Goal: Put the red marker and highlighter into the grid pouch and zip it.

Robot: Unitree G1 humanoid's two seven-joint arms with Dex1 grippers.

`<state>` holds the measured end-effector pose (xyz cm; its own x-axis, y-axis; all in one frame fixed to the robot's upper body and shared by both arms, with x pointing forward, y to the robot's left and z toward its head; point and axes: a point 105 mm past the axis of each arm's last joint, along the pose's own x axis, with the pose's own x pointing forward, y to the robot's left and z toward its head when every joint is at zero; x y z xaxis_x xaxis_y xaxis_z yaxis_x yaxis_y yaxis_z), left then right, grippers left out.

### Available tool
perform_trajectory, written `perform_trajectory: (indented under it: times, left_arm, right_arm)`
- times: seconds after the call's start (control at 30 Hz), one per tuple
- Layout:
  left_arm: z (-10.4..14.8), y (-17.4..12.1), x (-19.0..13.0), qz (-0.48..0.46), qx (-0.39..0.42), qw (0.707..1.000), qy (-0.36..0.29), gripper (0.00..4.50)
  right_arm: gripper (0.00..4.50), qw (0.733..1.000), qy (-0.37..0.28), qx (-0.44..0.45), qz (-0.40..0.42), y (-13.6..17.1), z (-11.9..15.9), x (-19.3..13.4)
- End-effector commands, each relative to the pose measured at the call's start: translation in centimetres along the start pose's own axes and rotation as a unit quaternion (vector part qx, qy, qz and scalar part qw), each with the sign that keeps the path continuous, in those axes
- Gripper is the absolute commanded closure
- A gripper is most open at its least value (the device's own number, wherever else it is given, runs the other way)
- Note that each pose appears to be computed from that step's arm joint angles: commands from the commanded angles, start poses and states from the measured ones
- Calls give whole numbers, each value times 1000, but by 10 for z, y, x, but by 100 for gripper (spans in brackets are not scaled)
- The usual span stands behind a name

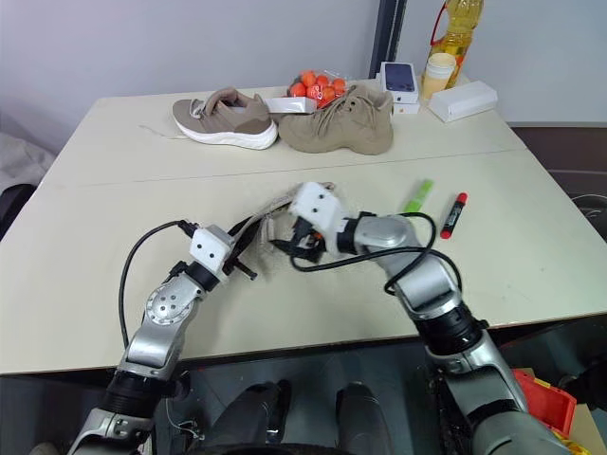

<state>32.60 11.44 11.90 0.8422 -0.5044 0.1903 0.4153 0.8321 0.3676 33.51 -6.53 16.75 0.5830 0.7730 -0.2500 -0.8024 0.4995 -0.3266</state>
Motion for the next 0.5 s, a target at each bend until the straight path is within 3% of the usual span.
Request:
perform_trajectory:
  times: [0.03, 0.13, 0.27, 0.4, 0.5]
  left_arm:
    - [3, 15, -4, 30, 12, 999, -1, 450]
    - [0, 16, -3, 35, 14, 999, 5, 450]
    - [-3, 13, 2, 29, 12, 999, 7, 450]
    - [-1, 9, 5, 24, 11, 1000, 1, 450]
    - [1, 8, 6, 22, 8, 1000, -6, 450]
  right_arm:
    - [109, 994, 11, 18, -105, -37, -11, -17]
    - [109, 974, 39, 51, -215, -72, -32, -30]
    - [109, 923, 78, 148, -347, -110, -67, -52]
    - [5, 876, 92, 211, -423, -126, -89, -64]
    - [5, 853, 109, 215, -463, -133, -98, -69]
